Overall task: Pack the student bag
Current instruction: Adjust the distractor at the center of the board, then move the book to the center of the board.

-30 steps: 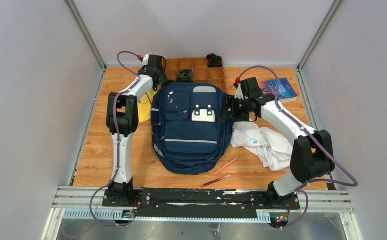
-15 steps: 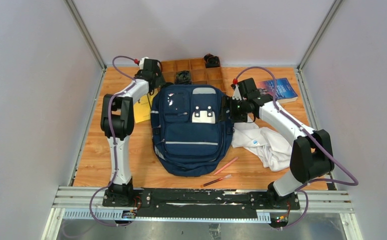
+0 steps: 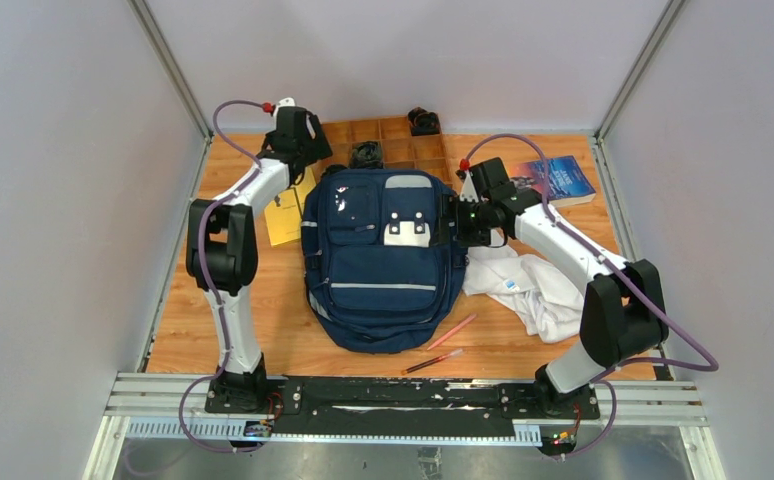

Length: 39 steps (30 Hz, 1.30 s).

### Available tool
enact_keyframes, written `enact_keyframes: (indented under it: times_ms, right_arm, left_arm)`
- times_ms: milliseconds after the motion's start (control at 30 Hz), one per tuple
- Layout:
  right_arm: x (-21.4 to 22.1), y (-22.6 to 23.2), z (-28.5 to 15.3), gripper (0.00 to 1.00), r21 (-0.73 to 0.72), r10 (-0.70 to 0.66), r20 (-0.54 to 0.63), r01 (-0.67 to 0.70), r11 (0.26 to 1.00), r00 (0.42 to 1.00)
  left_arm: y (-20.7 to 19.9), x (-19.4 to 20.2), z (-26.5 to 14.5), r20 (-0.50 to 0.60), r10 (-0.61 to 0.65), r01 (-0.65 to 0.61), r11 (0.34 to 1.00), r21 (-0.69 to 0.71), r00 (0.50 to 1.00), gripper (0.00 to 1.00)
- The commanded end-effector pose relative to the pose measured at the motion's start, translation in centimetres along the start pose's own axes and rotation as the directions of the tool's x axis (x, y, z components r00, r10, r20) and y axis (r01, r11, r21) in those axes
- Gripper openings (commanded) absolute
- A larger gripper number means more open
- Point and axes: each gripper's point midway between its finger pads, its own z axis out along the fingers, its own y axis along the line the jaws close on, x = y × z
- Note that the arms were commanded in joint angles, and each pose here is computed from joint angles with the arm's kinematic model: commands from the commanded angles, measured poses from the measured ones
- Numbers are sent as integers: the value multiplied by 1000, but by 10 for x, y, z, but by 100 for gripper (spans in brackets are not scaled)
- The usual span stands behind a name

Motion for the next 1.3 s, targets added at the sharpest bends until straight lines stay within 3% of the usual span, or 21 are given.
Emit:
enact_keyframes:
  times_ms: [0, 133, 433, 633, 733, 900, 1267]
  right_arm:
    - [6, 6, -7, 80, 4, -14, -8, 14, 1000, 1000]
    - [8, 7, -6, 80, 3, -17, -11, 17, 1000, 1000]
    - [9, 8, -5, 80, 4, -23, -18, 23, 1000, 1000]
    - [9, 9, -3, 80, 4, -23, -25, 23, 1000, 999]
    - [8, 9, -2, 80, 5, -24, -23, 24, 1000, 999]
    - [6, 10, 1, 80, 5, -24, -28, 24, 1000, 999]
    - [2, 21, 7, 80, -16, -46, -37, 45, 999, 998]
  left_arm:
    - [22, 1, -6, -12, 20, -21, 995, -98, 1000, 83]
    - [45, 19, -3, -73, 32, -47, 977, -206, 997, 83]
    - [65, 44, 8, -131, 36, -73, 955, -287, 991, 83]
    - [46, 59, 37, -172, 39, -73, 979, -191, 984, 84]
    - [49, 65, 46, -219, 66, -113, 971, -213, 973, 84]
    - [78, 80, 41, -306, 98, -204, 919, -336, 947, 84]
    - [103, 98, 11, -417, 112, -289, 874, -390, 902, 83]
